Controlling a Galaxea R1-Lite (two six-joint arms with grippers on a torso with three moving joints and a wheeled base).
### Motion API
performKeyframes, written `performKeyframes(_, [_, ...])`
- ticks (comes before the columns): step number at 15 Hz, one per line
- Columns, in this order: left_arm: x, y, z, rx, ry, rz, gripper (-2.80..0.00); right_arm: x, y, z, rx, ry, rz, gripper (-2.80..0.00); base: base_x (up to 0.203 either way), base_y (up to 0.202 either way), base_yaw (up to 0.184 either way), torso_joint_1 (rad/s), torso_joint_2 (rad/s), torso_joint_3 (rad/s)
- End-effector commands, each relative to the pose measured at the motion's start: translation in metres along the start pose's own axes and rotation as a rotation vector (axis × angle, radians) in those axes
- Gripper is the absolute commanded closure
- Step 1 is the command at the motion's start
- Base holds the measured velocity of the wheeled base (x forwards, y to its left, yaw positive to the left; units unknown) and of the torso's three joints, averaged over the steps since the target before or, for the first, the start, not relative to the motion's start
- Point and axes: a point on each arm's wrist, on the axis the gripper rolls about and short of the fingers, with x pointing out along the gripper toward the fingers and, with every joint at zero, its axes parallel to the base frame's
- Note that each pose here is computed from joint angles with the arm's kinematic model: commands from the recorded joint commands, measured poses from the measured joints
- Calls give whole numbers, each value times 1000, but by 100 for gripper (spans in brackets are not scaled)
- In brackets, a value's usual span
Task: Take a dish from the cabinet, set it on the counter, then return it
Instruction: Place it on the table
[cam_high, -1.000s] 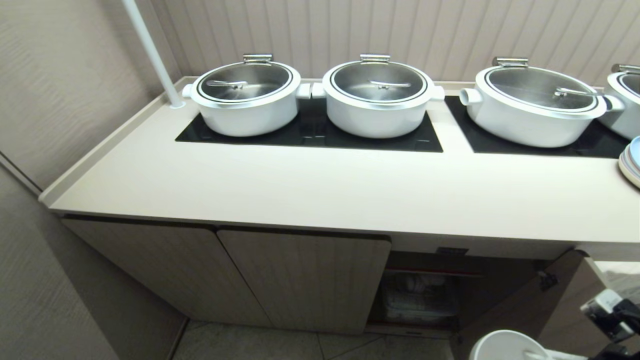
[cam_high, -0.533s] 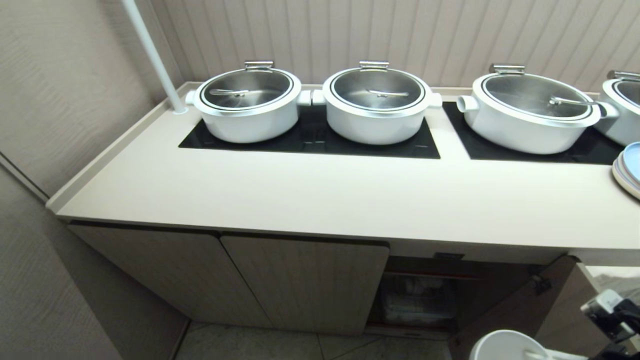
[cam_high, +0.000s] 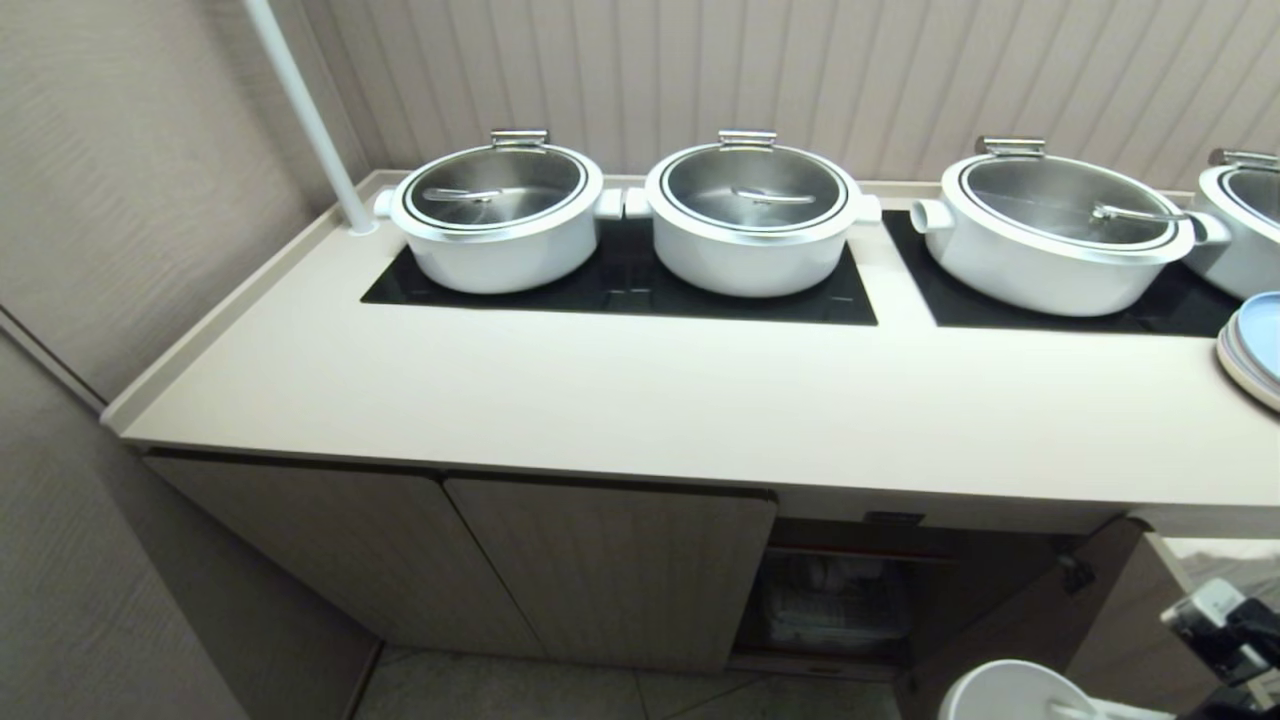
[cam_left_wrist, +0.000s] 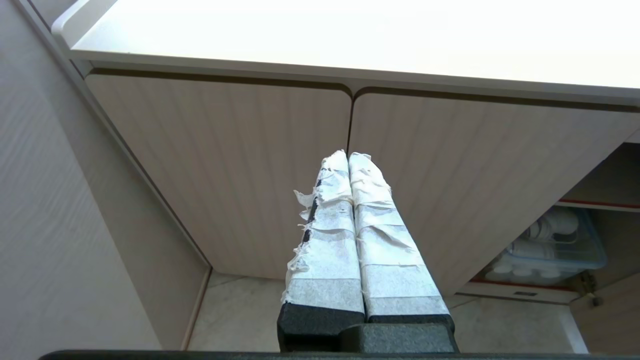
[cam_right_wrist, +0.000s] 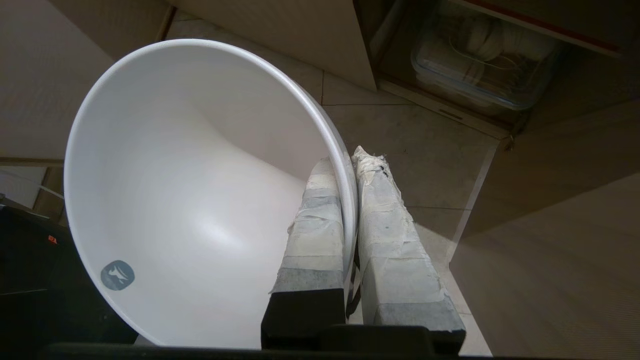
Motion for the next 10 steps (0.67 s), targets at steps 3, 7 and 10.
performKeyframes(3, [0,0,0,-1,-1,0,0,-1,0,-1,1,-4,4,0,0,0,0,66,-140,-72])
performKeyframes(7, [0,0,0,-1,0,1,0,-2,1,-1,1,-4,3,0,0,0,0,71,-130,-63])
performKeyframes(10, [0,0,0,-1,-1,0,0,-4,1,-3,1,-4,4,0,0,0,0,64,-130,-68])
